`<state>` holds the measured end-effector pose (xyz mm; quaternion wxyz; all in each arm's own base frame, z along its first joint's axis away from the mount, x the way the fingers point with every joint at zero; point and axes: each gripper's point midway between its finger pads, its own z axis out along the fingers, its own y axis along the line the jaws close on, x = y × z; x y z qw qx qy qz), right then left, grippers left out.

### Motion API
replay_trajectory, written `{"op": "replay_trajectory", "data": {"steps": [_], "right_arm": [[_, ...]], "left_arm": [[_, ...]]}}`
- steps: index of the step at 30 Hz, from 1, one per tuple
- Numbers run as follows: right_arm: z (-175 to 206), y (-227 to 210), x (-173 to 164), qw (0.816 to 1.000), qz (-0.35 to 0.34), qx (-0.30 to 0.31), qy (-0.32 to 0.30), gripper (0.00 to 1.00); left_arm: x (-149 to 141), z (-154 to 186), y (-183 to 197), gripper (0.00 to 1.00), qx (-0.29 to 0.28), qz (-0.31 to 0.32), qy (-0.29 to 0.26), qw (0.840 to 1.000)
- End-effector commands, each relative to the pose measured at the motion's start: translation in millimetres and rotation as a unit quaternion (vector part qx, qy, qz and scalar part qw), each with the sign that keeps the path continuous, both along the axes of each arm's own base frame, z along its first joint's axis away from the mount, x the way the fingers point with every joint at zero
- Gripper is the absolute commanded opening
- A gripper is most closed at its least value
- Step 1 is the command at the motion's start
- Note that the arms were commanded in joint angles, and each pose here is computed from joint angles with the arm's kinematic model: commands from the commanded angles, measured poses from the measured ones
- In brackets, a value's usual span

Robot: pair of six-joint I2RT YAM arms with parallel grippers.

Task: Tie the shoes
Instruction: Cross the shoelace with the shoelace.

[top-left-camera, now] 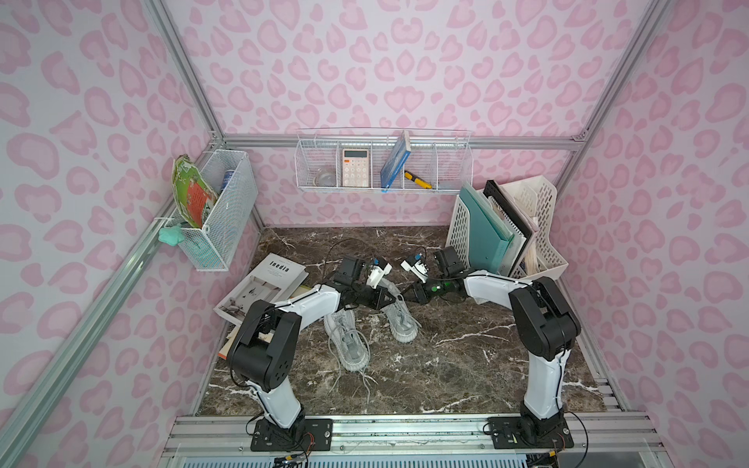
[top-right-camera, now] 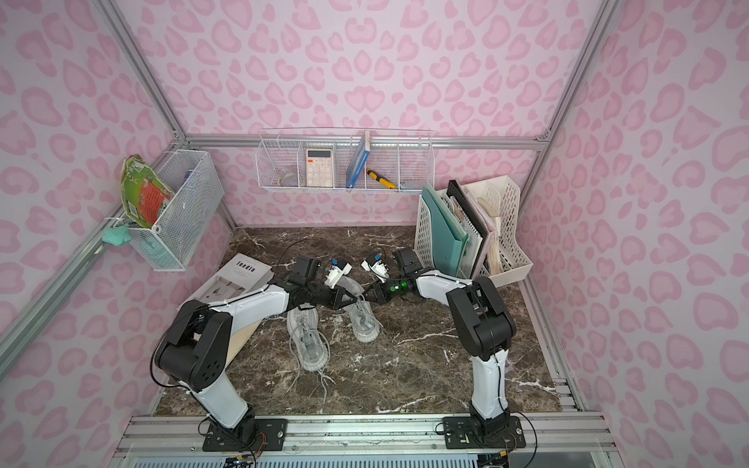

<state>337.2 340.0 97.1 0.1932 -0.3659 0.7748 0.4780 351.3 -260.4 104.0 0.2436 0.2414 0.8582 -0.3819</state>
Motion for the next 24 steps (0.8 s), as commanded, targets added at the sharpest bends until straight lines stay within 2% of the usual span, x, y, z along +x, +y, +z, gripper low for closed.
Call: {"op": "replay_trajectory", "data": {"steps": [1,9,20,24], "right_arm": [[6.2,2.0,-5.8,1.000,0.017,0.017,-0.001,0.22],[5.2,8.8,-11.4,0.999,0.031,0.026,0.008,0.28],[2.9,15.3,-12.3,0.999,0.042,0.028,0.013,0.26],[1.5,15.2,-14.6,0.998,0.047,0.030,0.015,0.21]], "left_arm": [[-1.5,4.8,-0.9,0.00,-0.005,-0.007,-0.005,1.000],[-1.8,4.9,-1.7,0.00,-0.006,-0.008,-0.005,1.000],[-1.8,6.1,-2.8,0.00,-0.009,-0.010,-0.006,1.000],[-2.2,6.5,-2.5,0.00,-0.009,-0.010,-0.006,1.000]]}}
